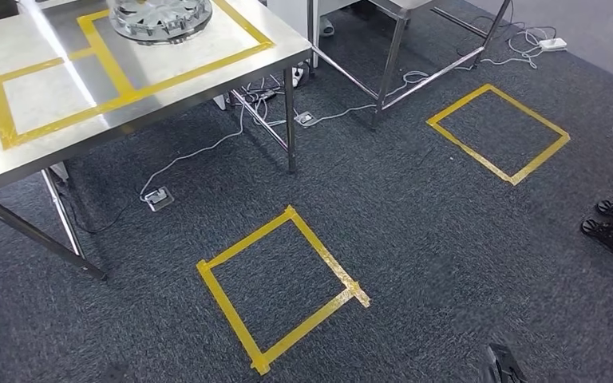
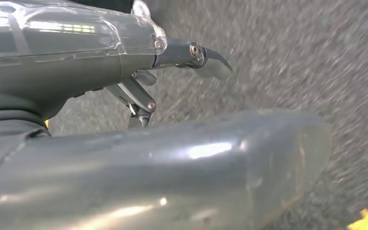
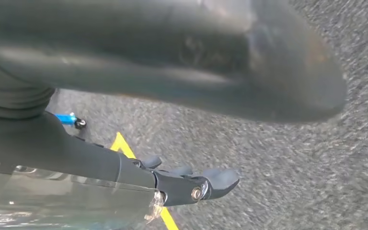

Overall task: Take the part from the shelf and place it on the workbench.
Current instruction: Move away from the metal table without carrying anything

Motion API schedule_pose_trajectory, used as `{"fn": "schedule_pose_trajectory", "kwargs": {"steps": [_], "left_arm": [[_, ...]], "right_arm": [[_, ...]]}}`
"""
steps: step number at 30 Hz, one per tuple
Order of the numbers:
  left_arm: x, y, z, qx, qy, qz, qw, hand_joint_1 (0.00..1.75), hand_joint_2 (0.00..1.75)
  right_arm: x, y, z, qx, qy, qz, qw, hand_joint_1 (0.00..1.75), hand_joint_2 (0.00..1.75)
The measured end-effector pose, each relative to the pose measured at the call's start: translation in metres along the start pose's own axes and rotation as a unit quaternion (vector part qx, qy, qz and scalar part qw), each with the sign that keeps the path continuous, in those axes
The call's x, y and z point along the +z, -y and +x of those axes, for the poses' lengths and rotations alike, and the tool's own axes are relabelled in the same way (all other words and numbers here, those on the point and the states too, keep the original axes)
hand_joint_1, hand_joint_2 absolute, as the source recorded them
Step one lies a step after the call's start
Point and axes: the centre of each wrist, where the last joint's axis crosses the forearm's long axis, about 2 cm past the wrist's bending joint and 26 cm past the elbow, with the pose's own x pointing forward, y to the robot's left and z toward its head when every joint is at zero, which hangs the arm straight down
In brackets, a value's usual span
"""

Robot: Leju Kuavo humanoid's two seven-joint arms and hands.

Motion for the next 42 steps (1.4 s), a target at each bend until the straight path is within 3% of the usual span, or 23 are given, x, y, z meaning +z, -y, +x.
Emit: {"fn": "schedule_pose_trajectory", "kwargs": {"steps": [6,12,20,26,31,42], "left_arm": [[0.005,-0.025,-0.003,-0.006,-0.015,0.025,1.0,0.0,0.0],[0.012,-0.039,0.003,-0.012,-0.011,0.018,1.0,0.0,0.0],[0.011,-0.02,0.0,-0.038,0.041,-0.029,0.998,0.0,0.0],[0.009,0.008,0.005,-0.049,0.086,-0.056,0.994,0.0,0.0],[0.008,0.02,0.009,-0.064,0.092,-0.059,0.992,0.0,0.0],[0.006,0.019,-0.001,-0.082,0.074,-0.05,0.993,0.0,0.0]], "right_arm": [[-0.001,-0.025,-0.003,-0.018,-0.001,0.023,1.0,0.0,0.0],[-0.001,-0.034,-0.005,-0.022,-0.025,0.023,0.999,0.0,0.0],[-0.001,-0.028,-0.001,-0.043,-0.027,-0.003,0.999,0.0,0.0],[0.001,-0.009,0.0,-0.06,-0.039,-0.033,0.997,0.0,0.0],[0.002,0.0,0.0,-0.072,-0.042,-0.037,0.996,0.0,0.0],[0.003,-0.007,0.009,-0.061,-0.016,-0.012,0.998,0.0,0.0]]}}
